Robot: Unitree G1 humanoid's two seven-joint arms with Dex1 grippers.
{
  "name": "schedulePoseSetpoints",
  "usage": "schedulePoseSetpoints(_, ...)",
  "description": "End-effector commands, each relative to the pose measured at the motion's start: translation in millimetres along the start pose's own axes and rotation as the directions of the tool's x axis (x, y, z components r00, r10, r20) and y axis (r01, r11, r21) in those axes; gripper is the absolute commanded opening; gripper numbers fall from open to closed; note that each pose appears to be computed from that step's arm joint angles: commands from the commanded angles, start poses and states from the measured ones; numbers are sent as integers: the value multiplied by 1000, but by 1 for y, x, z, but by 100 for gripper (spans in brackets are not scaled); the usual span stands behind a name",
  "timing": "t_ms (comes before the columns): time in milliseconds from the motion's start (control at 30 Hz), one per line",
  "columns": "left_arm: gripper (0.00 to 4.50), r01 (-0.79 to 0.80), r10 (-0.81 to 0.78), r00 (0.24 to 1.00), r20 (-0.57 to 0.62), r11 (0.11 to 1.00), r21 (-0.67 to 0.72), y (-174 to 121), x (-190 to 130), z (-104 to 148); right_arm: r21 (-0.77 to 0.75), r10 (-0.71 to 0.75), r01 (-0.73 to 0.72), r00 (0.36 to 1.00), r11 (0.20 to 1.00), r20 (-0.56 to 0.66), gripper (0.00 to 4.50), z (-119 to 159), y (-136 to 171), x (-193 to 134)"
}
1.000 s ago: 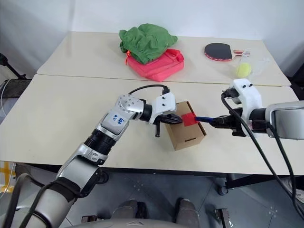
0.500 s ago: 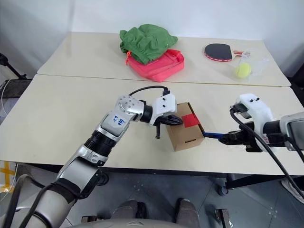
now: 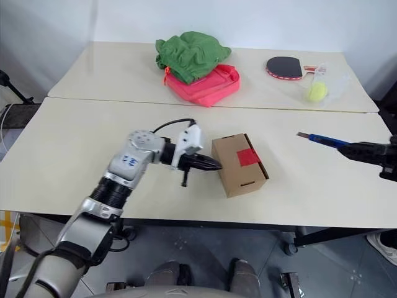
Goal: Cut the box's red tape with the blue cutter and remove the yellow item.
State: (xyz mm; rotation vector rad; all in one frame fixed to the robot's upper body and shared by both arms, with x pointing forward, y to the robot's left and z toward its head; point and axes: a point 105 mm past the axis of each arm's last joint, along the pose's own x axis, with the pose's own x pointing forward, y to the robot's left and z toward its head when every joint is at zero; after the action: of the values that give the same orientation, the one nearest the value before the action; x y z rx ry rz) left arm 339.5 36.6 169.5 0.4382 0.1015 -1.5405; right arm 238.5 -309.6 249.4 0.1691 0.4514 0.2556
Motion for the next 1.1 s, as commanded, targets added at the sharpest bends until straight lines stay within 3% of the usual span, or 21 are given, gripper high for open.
schedulePoseSetpoints(33, 0, -12, 8, 999, 51, 997, 78, 1, -24, 15, -80, -90, 107, 977, 991, 192, 25, 8, -30, 0)
schedulePoseSetpoints(133, 0, -61, 61, 998, 13, 997, 55, 4, -45, 2, -159, -183, 234, 941, 959, 283, 25, -11, -66, 16)
schedulePoseSetpoints(233, 0, -99, 99, 995, -19, 995, 27, 2, -58, -11, -215, -244, 314, 923, 925, 299, 25, -36, -91, 32)
schedulePoseSetpoints(367, 0, -128, 128, 991, -44, 992, -1, -5, -65, -22, -180, -239, 294, 932, 939, 272, 25, -55, -101, 43)
schedulePoseSetpoints(400, 0, -135, 134, 990, -49, 991, -9, -7, -66, -24, -167, -227, 280, 933, 945, 281, 96, -55, -100, 43)
schedulePoseSetpoints(533, 0, -150, 148, 987, -71, 988, -33, -16, -68, -32, -206, -177, 254, 927, 945, 332, 207, -43, -95, 33)
schedulePoseSetpoints(600, 0, -159, 155, 985, -75, 986, -51, -20, -69, -35, -185, -73, 135, 948, 973, 309, 276, -36, -78, 25)
schedulePoseSetpoints(733, 0, -189, 183, 981, -70, 978, -89, -21, -65, -37, -252, 247, -193, 947, 948, 205, 276, -26, -10, 26)
schedulePoseSetpoints(833, 0, -192, 185, 980, -70, 975, -111, -22, -54, -39, -363, 301, -241, 946, 900, 118, 218, -32, 16, 51)
schedulePoseSetpoints(1033, 0, -192, 180, 980, -82, 966, -172, -20, -22, -42, -573, 257, -143, 958, 807, 124, 13, -44, 45, 124)
schedulePoseSetpoints(1100, 0, -190, 176, 980, -92, 965, -181, -20, -9, -43, -605, 271, -147, 955, 783, 119, 6, -49, 56, 140)
